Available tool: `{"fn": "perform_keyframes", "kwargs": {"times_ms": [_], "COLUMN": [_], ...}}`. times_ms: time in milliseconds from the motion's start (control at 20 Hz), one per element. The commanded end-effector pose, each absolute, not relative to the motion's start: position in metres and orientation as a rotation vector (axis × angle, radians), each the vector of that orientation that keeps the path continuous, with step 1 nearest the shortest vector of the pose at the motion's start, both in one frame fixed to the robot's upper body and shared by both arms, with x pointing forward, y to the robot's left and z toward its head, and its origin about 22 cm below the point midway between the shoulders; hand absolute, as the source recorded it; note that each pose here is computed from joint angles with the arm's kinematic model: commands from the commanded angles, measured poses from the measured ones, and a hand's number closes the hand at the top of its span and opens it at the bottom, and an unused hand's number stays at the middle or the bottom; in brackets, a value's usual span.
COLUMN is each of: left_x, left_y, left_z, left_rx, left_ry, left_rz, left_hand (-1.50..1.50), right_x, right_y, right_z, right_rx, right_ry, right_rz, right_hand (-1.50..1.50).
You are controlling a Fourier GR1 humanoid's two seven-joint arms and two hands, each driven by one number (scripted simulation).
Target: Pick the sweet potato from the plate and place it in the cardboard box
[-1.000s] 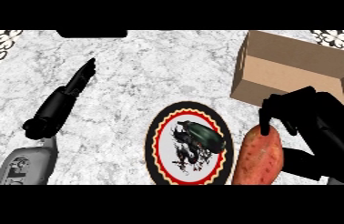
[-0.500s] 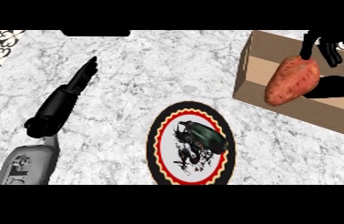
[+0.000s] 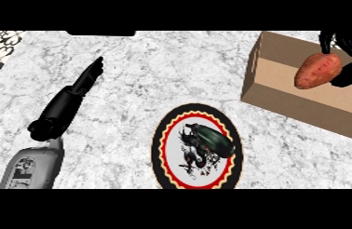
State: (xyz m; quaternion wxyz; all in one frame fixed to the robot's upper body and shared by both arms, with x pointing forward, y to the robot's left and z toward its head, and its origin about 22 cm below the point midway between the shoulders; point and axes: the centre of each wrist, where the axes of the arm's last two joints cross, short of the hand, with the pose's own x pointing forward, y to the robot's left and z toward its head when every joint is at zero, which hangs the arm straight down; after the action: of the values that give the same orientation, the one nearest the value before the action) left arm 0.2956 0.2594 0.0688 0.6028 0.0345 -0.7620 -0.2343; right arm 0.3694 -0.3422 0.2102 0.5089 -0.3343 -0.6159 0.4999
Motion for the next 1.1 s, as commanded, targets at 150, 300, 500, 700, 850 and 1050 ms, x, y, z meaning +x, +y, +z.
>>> {"fn": "perform_keyframes", "kwargs": {"times_ms": [150, 300, 500, 700, 850, 1050], "left_x": [0.294, 0.293, 0.301, 0.296, 0.303, 0.297], "left_y": [0.249, 0.275, 0.258, 0.255, 0.255, 0.258], "left_z": [0.073, 0.071, 0.061, 0.07, 0.069, 0.067], "left_rx": [0.061, 0.087, 0.087, 0.082, 0.081, 0.069], "left_ry": [-1.777, -1.766, -1.776, -1.747, -1.757, -1.746], "left_rz": [-0.565, -0.563, -0.549, -0.54, -0.534, -0.541], "left_hand": [0.0, 0.0, 0.0, 0.0, 0.0, 0.0], "right_x": [0.393, 0.389, 0.406, 0.407, 0.415, 0.415], "right_y": [-0.381, -0.413, -0.406, -0.398, -0.402, -0.415], "right_z": [0.182, 0.171, 0.189, 0.167, 0.172, 0.159], "right_rx": [-0.762, -0.673, -0.493, -0.356, -0.144, 0.047], "right_ry": [-1.209, -1.18, -1.291, -1.583, -1.816, -1.799], "right_rz": [1.381, 1.395, 1.453, 1.268, 0.906, 0.549], "right_hand": [1.5, -1.5, -1.5, -1.5, -1.5, -1.5]}}
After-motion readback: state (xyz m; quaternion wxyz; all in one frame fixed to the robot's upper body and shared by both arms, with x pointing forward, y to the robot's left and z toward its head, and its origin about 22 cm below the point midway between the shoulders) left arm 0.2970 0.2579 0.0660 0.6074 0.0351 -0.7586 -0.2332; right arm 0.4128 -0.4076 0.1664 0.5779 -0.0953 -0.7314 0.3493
